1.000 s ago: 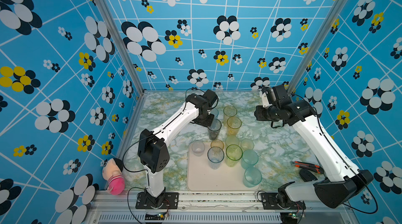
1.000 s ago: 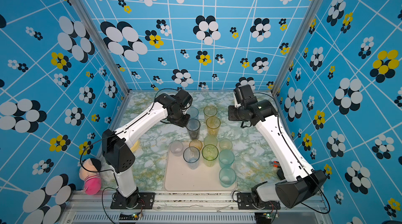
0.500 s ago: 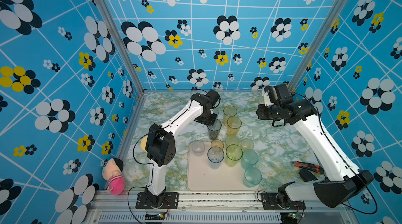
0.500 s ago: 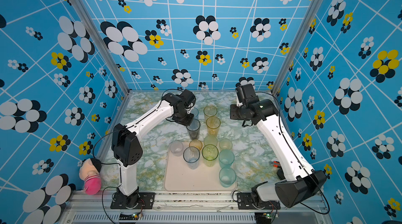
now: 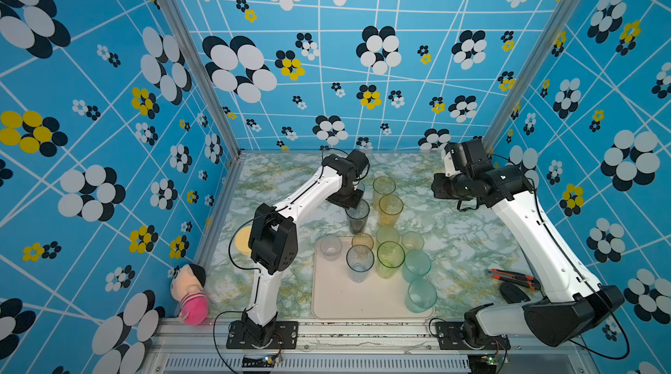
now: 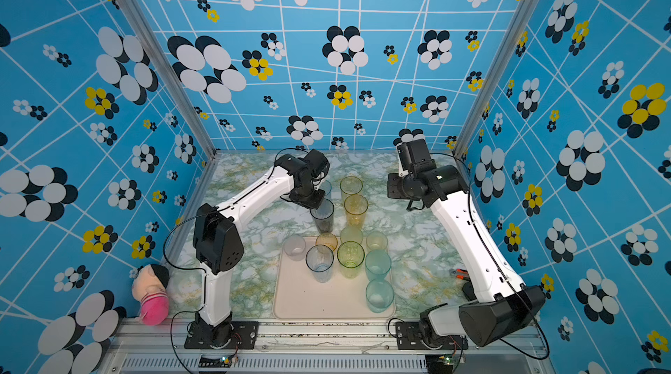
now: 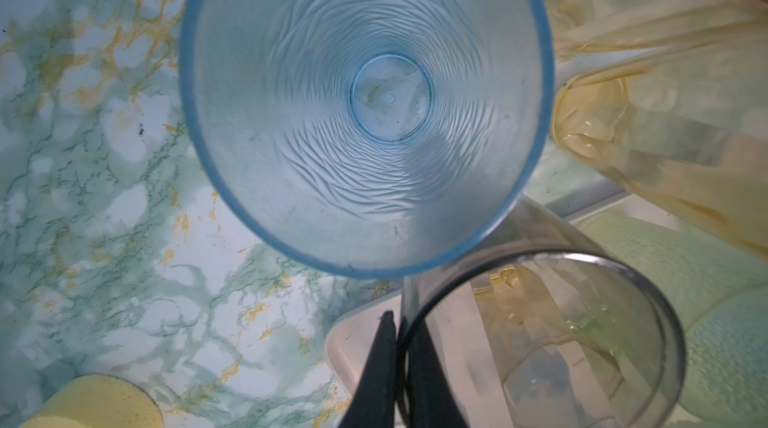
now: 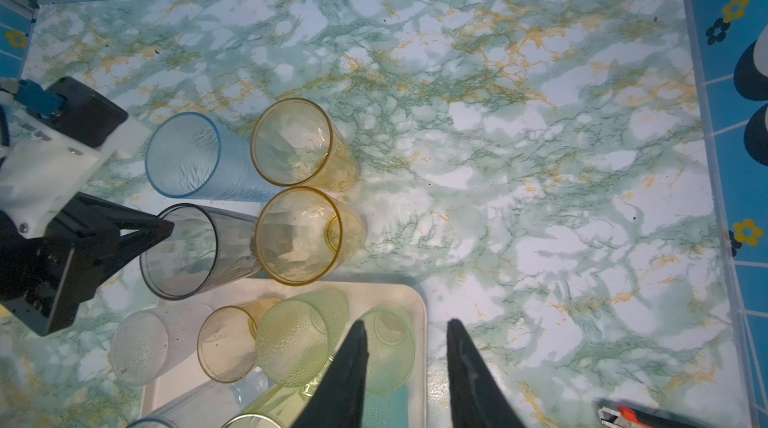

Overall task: Place the glasses into the tray
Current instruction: 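Lift the grey cup and carry it to the tray edge nearest the robot, then release the grey cup on the tray while the right gripper reaches the amber cup, then close the right gripper on the tall amber cup while the left arm withdraws, then lift the amber cup and carry it over the tray with the right gripper, then release the amber cup on the tray while the left gripper reaches the blue textured cup, then close the left gripper on the blue textured cup while the right arm withdraws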

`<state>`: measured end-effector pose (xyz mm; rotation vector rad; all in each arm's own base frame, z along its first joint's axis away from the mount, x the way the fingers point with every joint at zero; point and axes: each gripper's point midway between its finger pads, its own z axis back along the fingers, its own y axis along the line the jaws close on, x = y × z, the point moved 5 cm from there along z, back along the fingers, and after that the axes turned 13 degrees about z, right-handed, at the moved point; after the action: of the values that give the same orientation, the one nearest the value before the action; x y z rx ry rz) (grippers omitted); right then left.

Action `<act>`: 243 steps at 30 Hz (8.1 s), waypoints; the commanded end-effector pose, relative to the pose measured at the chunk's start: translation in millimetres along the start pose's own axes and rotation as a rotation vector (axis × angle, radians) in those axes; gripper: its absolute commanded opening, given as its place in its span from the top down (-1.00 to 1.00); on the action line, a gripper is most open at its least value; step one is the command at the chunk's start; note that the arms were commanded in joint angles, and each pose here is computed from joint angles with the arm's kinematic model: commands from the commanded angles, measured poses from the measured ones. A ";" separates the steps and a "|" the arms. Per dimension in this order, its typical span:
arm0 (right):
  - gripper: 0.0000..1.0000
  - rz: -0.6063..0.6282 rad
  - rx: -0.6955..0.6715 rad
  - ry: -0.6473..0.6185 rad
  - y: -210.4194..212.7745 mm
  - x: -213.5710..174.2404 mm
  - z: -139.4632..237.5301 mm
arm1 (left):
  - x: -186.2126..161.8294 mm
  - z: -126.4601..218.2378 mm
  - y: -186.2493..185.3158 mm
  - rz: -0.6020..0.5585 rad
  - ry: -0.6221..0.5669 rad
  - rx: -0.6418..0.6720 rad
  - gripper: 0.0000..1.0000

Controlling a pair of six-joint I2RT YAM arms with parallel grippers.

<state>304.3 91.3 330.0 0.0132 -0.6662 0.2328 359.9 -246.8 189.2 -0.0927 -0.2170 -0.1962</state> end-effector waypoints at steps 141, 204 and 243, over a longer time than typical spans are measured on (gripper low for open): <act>1.00 0.505 0.394 -0.079 107.2 -65.8 143.9 | -38.3 126.5 103.8 0.285 -0.318 -0.182 0.15; 0.47 0.759 0.309 0.354 172.3 -196.9 13.2 | 22.9 119.2 83.2 0.164 -0.237 -0.179 -0.01; 0.30 0.302 0.192 0.036 95.0 -59.2 72.9 | 86.3 -10.0 37.5 0.038 -0.041 -0.092 0.28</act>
<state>191.9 169.3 344.3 0.1119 -0.6099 0.5847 455.0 -221.8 202.1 -0.1909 -0.2779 -0.1452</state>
